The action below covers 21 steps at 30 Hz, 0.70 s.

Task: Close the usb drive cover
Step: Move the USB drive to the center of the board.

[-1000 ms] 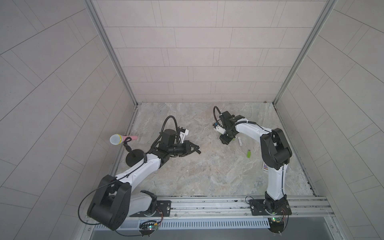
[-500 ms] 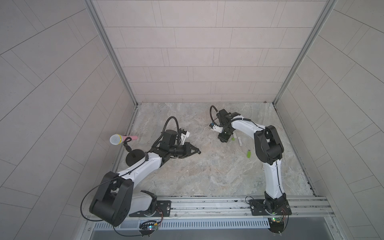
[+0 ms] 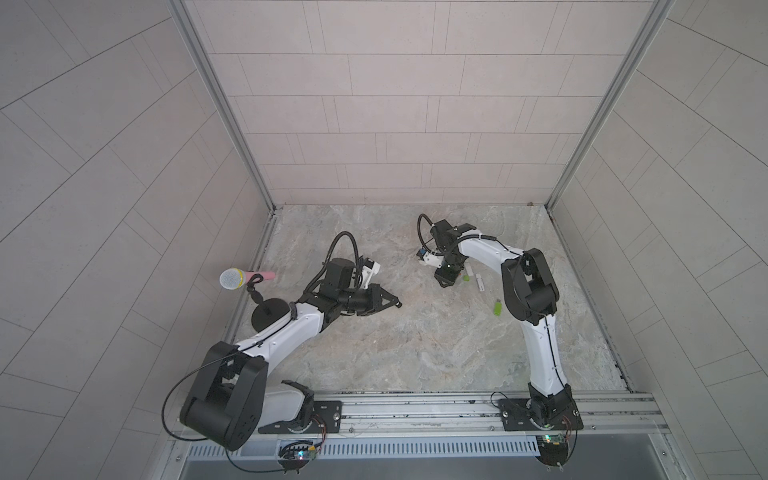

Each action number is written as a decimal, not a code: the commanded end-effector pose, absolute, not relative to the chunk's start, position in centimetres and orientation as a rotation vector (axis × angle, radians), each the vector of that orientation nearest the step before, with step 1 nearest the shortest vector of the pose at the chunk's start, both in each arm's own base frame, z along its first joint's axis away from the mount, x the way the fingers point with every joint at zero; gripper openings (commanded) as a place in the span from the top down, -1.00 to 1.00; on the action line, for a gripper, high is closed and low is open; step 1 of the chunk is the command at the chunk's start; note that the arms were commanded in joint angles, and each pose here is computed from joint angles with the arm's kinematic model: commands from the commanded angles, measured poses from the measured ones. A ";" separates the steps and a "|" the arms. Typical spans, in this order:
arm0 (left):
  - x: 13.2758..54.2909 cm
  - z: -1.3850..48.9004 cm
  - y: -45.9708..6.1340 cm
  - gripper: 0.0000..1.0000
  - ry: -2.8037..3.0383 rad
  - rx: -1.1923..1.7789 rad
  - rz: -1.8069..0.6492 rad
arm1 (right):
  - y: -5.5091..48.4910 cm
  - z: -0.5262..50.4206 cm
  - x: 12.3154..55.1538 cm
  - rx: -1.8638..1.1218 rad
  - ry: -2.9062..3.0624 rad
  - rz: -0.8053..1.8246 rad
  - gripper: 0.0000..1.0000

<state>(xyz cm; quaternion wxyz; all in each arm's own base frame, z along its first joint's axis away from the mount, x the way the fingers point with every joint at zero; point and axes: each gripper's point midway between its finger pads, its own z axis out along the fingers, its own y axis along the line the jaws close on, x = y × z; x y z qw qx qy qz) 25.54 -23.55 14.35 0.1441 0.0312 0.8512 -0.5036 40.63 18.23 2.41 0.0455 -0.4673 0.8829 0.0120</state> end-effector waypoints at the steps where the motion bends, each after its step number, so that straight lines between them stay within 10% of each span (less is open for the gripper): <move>1: 26.0 15.2 -23.6 0.77 2.422 0.130 -1.454 | 18.5 0.9 38.1 -1.488 2.779 0.098 0.17; 12: 25.6 15.7 -23.4 0.77 2.418 0.130 -1.449 | 18.7 -0.2 36.6 -1.445 2.830 0.037 0.67; 21: 24.7 15.6 -22.6 0.77 2.417 0.102 -1.404 | 19.3 0.5 33.9 -1.467 2.801 0.016 0.63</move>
